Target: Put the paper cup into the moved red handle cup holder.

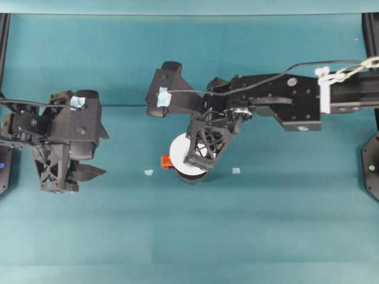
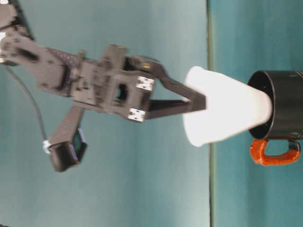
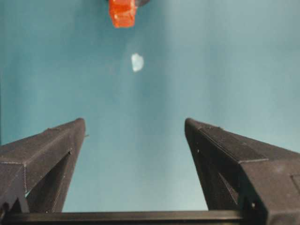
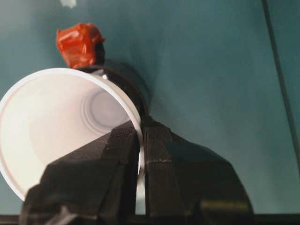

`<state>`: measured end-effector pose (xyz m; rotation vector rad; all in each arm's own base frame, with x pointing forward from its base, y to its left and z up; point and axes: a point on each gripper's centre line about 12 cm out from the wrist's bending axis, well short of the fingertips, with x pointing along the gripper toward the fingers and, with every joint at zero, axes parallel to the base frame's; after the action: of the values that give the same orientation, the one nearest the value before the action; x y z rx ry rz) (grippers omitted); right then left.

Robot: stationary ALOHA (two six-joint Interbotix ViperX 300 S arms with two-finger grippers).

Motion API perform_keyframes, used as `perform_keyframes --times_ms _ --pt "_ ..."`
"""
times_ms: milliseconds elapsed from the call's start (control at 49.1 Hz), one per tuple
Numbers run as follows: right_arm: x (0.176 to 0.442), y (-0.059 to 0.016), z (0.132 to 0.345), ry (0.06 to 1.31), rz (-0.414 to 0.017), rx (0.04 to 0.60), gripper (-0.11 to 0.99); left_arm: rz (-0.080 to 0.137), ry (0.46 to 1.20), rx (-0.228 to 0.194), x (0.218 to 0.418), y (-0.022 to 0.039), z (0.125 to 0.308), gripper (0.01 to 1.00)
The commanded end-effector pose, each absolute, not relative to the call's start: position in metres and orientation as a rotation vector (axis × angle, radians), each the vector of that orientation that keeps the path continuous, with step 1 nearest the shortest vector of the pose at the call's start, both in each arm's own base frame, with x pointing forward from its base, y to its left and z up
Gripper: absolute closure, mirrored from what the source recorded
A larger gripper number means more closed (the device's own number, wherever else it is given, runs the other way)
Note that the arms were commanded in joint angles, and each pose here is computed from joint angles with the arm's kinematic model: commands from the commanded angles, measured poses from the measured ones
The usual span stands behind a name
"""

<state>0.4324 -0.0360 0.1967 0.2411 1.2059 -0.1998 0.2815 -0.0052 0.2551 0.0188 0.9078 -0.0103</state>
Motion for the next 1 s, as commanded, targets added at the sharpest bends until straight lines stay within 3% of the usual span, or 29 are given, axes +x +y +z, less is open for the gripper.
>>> perform_keyframes --times_ms 0,224,754,978 --pt "0.435 -0.0337 0.195 1.178 -0.191 0.233 0.97 -0.013 0.872 0.025 0.283 -0.0055 0.265 0.08" --pt "0.43 -0.0327 0.177 1.219 -0.193 0.232 0.97 -0.014 0.872 0.028 0.283 -0.0055 0.265 0.081" --pt "0.432 -0.0322 0.175 1.198 -0.187 0.236 0.96 -0.005 0.874 0.024 0.284 -0.0029 0.264 0.081" --pt "0.431 -0.0299 0.173 1.198 -0.182 0.246 0.91 -0.005 0.874 0.021 0.284 -0.0034 0.264 0.081"
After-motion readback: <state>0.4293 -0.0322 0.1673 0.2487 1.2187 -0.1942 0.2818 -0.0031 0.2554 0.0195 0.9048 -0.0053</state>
